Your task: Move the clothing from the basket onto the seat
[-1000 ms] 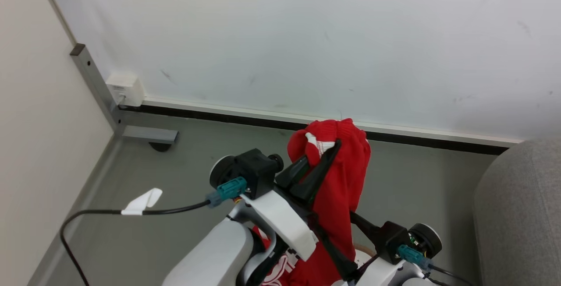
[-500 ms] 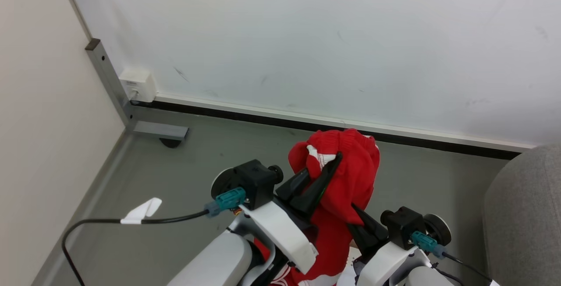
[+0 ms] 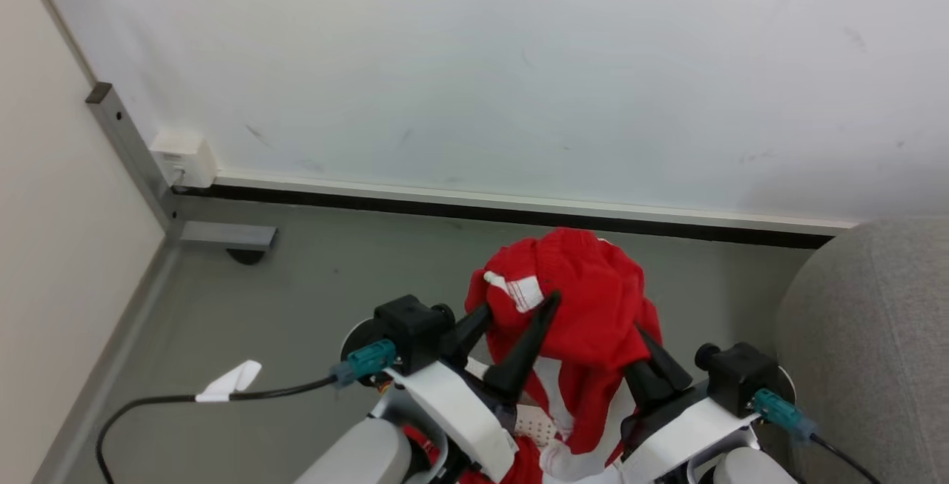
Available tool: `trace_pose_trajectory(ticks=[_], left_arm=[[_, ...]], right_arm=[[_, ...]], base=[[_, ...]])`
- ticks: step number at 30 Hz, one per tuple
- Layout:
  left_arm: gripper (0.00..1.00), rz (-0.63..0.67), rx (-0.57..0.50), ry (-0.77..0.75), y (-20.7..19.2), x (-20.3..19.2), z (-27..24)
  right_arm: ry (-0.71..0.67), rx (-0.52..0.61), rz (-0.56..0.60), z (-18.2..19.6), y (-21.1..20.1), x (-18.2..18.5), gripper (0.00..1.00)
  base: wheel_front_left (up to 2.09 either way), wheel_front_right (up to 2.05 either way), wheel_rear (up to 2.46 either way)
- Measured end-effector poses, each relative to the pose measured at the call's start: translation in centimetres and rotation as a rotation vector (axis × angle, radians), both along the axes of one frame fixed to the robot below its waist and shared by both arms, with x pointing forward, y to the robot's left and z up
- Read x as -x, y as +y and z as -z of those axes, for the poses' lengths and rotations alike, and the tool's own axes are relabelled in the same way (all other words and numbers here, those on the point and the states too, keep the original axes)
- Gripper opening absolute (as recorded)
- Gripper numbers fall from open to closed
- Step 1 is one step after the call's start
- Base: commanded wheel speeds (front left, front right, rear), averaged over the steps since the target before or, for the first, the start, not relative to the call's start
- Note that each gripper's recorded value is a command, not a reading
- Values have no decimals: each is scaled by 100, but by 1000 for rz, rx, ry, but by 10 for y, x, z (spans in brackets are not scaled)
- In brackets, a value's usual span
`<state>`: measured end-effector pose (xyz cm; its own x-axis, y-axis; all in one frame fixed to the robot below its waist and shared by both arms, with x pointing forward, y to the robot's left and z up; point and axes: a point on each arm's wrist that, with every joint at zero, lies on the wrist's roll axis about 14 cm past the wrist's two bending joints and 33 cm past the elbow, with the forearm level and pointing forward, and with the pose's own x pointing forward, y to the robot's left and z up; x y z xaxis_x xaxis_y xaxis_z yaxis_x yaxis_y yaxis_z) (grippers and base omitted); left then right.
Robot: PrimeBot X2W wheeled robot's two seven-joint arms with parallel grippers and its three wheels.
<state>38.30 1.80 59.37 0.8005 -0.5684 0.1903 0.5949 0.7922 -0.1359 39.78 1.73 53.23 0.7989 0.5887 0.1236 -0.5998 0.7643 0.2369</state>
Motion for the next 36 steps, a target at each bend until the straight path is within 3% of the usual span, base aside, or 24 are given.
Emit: trace_pose_trajectory(ticks=[6, 15, 25, 36], left_arm=[[100, 101, 10, 14, -31, 10, 8], [100, 250, 3, 51, -77, 22, 31], [100, 436, -52, 14, -133, 32, 42], [100, 559, -86, 14, -168, 40, 60]], right_arm=[[-56, -46, 123, -22, -43, -11, 0], [-143, -49, 394, -46, -146, -16, 0], [-167, 2, 680, -47, -249, 25, 0], [-101, 29, 833, -24, -294, 62, 0]], base=[[0, 0, 0], [0, 0, 0], [0, 0, 0], [0, 0, 0]])
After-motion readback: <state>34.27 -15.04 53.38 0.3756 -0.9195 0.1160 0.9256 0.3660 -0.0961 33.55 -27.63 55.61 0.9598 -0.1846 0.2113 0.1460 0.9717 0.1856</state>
